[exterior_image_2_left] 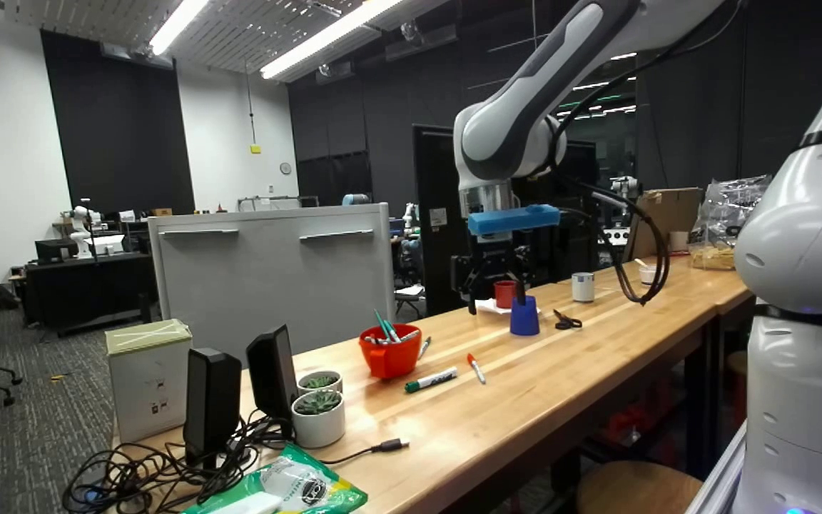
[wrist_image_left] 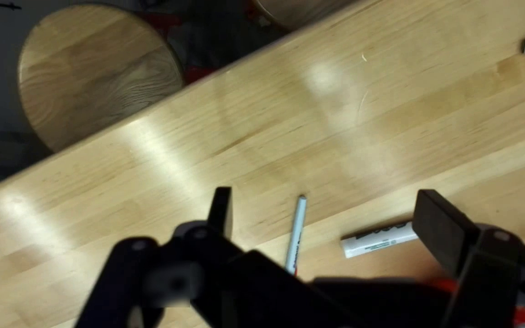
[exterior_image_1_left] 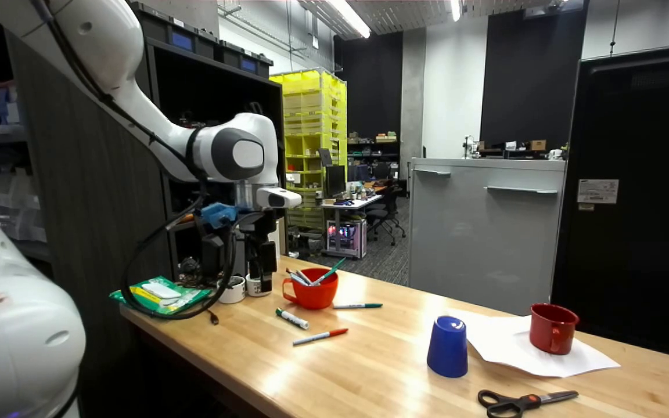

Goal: Put one marker in the left red cup

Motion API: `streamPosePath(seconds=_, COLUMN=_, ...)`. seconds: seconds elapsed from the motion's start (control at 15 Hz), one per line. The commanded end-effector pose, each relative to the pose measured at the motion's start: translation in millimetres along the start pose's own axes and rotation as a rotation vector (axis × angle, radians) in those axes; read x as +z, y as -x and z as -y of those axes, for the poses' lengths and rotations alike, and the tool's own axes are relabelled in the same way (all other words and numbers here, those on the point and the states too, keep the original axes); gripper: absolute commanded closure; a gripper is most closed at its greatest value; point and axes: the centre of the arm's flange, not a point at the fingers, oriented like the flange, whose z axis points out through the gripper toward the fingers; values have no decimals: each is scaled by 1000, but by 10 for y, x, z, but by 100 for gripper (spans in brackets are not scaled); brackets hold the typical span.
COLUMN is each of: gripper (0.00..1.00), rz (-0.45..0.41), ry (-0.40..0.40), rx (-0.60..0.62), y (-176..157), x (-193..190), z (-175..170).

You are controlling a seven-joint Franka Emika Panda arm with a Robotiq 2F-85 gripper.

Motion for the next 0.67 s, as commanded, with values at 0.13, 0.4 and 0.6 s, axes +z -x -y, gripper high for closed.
streamPosePath(seconds=0.13, gripper=0, rz=-80, ry=-38, rx=189, y=-67, x=69, z=-387)
streamPosePath(seconds=0.4, gripper=0, rz=-144, ry=-75, rx=222, y=-188, x=164, z=-480)
streamPosePath(seconds=0.6, gripper=0, rz=-183, ry=-81, rx=227, y=-233, x=250, z=-501)
